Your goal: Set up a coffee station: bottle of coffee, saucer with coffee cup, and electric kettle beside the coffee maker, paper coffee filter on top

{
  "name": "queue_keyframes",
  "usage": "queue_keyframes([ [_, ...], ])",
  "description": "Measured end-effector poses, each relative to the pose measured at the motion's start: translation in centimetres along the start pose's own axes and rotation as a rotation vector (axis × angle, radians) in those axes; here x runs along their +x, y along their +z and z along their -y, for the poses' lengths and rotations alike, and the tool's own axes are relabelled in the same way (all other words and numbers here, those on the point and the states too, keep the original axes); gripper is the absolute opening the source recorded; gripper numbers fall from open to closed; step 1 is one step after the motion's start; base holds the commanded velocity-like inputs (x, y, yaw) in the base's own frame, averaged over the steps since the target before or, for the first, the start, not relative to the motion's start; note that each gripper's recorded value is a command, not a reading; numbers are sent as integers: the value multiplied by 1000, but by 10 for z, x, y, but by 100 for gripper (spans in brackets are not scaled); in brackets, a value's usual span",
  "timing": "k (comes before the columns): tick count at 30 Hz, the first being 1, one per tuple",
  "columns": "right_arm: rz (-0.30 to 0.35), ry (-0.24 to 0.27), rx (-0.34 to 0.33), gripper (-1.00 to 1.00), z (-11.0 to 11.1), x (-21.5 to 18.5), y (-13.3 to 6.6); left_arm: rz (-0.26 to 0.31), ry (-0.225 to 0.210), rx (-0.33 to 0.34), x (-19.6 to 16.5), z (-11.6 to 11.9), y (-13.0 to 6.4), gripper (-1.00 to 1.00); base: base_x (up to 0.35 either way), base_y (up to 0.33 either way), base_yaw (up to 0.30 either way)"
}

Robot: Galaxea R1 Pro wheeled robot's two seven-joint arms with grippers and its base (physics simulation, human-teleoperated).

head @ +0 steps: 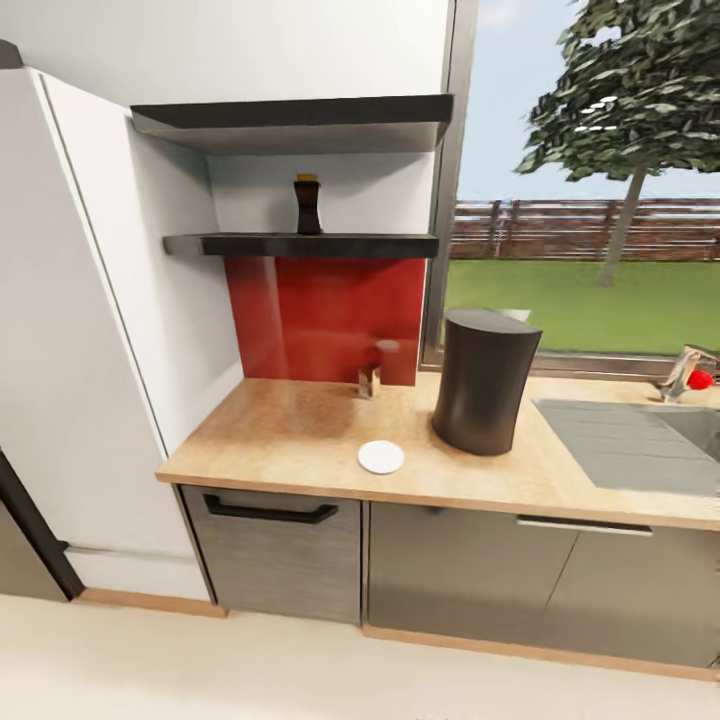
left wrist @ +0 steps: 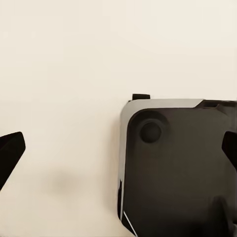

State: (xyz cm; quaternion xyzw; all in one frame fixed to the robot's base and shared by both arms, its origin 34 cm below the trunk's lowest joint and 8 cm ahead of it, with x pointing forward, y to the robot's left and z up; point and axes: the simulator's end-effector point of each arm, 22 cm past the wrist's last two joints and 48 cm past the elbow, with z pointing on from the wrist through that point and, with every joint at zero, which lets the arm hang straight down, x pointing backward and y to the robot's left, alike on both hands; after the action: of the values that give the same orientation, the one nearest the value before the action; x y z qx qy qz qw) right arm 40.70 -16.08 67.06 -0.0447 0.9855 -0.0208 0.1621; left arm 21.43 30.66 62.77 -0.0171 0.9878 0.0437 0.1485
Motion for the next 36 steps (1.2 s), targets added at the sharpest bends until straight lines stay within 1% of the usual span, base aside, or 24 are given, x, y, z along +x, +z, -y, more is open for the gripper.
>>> queue_keyframes([
  [4,0,0,0,100,0,0,0,6,0,1,-3,0,0,100,0,156,-262],
  [7,0,0,1,100,0,0,0,30,3,5,-15,2,2,100,0,35,-263],
  [9,0,0,1,100,0,0,0,56,11,9,-27,4,3,100,0,9,-262],
  [10,1,0,1,100,0,-1,0,123,18,11,-59,4,4,100,0,3,-262],
  [12,1,0,1,100,0,-1,0,168,20,9,-81,3,3,100,0,2,-249],
  [14,2,0,1,100,0,-1,0,238,18,8,-113,2,1,100,0,1,-140],
  [15,3,0,2,100,0,-1,0,306,13,11,-143,4,-3,100,0,0,-10],
  [16,5,-1,13,100,9,-1,1,426,2,17,-199,9,-13,100,0,0,-7],
  [17,5,0,19,100,13,-1,2,623,-6,20,-290,11,-46,100,0,0,-4],
  [19,3,4,35,100,26,0,3,804,-22,28,-371,16,-91,100,0,0,-1],
  [20,1,6,45,100,36,1,4,935,-36,38,-435,21,-132,100,0,0,0],
  [21,-1,6,49,100,39,3,5,1030,-44,43,-496,23,-171,100,0,0,0],
  [22,-6,6,51,100,40,7,5,1045,-45,45,-512,24,-182,100,0,0,0],
  [25,-45,4,65,100,52,36,6,1116,-65,31,-583,19,-234,100,0,0,0],
  [26,-58,3,67,100,56,46,6,1142,-76,22,-606,16,-254,100,0,0,0],
  [27,-75,3,63,100,62,57,7,1170,-92,15,-634,14,-278,100,0,0,0],
  [28,-87,2,48,100,62,66,7,1190,-101,13,-653,14,-297,100,0,0,0],
  [29,-105,3,12,100,56,79,7,1211,-112,15,-678,16,-322,100,0,0,0],
  [30,-116,4,-12,100,50,89,6,1238,-118,17,-704,18,-352,100,0,0,0],
  [31,-121,5,-22,100,48,95,5,1240,-120,18,-715,18,-365,100,0,0,0],
  [32,-130,8,-35,100,44,102,5,1246,-126,14,-739,17,-393,100,0,0,0],
  [33,-130,7,-38,100,43,103,4,1297,-134,13,-762,14,-430,100,0,0,0],
  [34,-131,7,-40,100,43,104,4,1301,-137,10,-767,13,-438,100,0,0,0],
  [36,-132,6,-43,100,41,105,4,1334,-145,8,-785,10,-470,100,0,0,0],
])
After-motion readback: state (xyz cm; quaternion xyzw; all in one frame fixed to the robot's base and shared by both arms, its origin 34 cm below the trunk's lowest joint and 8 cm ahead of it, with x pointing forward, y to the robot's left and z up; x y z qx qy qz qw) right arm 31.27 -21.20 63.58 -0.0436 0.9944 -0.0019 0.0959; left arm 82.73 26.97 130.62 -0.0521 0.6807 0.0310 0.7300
